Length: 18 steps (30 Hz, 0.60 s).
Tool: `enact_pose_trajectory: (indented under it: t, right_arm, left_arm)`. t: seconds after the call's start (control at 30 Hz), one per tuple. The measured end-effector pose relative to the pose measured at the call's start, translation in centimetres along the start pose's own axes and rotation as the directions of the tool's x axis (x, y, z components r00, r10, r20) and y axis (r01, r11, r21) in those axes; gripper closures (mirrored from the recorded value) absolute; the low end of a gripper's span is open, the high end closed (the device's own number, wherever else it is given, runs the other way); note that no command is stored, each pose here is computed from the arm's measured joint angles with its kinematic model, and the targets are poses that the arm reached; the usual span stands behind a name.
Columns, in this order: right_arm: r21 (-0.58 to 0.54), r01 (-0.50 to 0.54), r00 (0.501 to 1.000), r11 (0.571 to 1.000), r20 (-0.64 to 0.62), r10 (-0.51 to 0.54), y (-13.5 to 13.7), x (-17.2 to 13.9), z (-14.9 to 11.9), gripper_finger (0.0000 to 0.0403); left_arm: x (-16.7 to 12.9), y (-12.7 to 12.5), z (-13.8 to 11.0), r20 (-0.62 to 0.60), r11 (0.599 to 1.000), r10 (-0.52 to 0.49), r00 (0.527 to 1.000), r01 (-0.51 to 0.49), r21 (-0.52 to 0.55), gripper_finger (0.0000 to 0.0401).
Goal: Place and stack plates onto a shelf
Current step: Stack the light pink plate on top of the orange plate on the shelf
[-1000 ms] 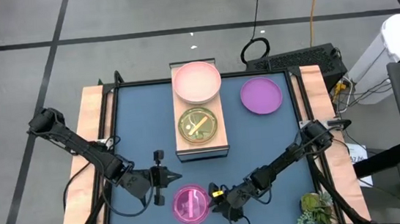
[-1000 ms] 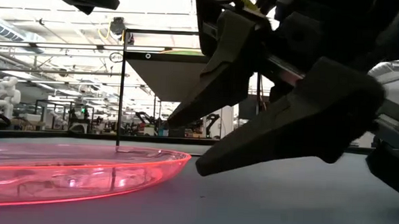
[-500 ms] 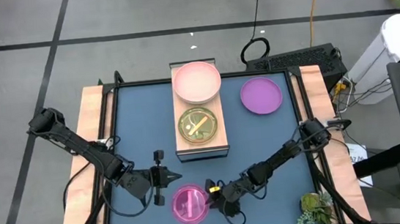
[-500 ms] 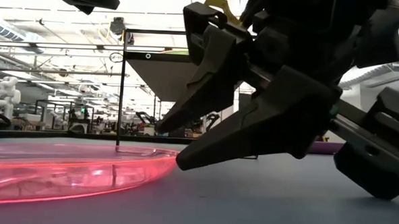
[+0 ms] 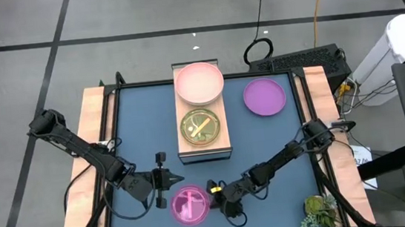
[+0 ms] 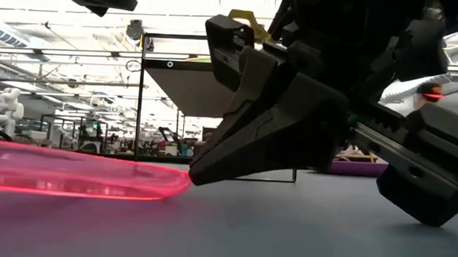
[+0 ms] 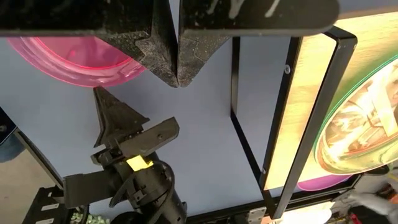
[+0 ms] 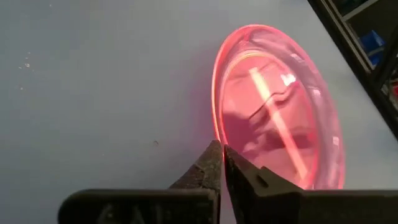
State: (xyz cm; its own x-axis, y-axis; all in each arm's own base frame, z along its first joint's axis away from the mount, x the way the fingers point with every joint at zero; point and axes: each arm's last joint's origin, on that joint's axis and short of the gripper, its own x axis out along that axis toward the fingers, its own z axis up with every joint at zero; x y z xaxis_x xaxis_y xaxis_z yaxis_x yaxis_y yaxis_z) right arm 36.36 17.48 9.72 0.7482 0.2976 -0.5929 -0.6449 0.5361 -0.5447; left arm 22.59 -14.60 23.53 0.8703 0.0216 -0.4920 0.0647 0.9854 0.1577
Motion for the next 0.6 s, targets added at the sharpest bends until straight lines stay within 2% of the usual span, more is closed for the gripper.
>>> enact_pose_trajectory:
  t: [0.3,0.6]
  right_arm:
    - [0.077,-0.027,1.000,0.997,0.013,0.026,0.4,0.0,0.2,0.0403]
    - [0.083,0.071,0.996,0.994,-0.050,-0.067,2.0,-0.5,1.8,0.0403]
  left_arm:
    - [0.0,0.0,0.0,0.000,1.000,0.000,1.000,0.000,-0.007,0.0398]
    - [0.0,0.0,0.0,-0.002,1.000,-0.010,1.000,0.010,-0.027,0.0398]
